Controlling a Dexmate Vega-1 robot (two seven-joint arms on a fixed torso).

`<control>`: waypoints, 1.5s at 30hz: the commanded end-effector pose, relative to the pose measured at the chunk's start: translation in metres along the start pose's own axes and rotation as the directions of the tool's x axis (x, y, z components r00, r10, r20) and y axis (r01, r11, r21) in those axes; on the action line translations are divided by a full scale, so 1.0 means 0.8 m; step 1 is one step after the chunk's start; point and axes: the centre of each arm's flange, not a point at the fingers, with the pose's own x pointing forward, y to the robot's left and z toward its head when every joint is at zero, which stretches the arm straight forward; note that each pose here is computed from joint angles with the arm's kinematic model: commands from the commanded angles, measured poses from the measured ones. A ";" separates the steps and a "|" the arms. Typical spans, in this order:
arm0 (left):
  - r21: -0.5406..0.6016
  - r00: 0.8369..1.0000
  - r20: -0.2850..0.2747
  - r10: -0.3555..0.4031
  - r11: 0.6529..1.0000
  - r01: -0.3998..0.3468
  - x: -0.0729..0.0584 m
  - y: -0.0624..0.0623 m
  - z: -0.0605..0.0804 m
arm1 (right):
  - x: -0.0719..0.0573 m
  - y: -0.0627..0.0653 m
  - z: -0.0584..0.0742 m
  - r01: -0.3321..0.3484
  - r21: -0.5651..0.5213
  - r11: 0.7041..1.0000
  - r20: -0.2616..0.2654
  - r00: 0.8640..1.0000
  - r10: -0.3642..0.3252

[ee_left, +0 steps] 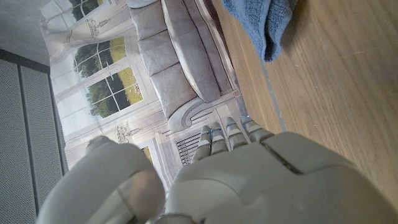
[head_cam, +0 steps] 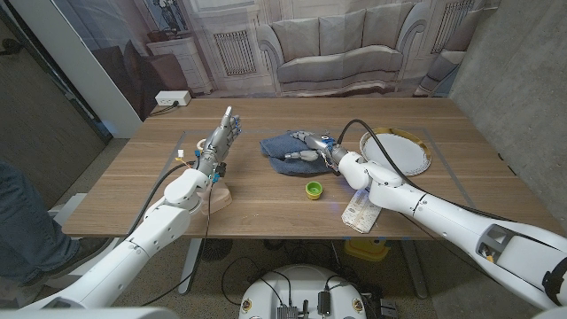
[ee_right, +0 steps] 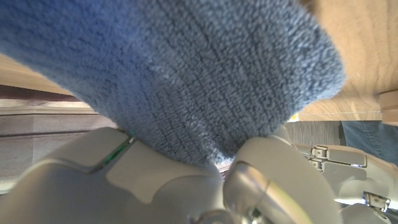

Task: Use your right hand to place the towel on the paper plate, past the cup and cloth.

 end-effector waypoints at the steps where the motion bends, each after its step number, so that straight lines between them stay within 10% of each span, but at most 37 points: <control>1: -0.003 1.000 -0.004 -0.001 1.000 0.001 0.002 -0.001 -0.003 | 0.000 -0.003 -0.001 -0.016 -0.039 0.999 -0.016 1.000 0.015; 45: -0.009 1.000 -0.001 0.011 1.000 -0.011 0.000 0.001 -0.005 | 0.011 -0.014 0.007 0.013 -0.099 0.995 0.006 1.000 -0.013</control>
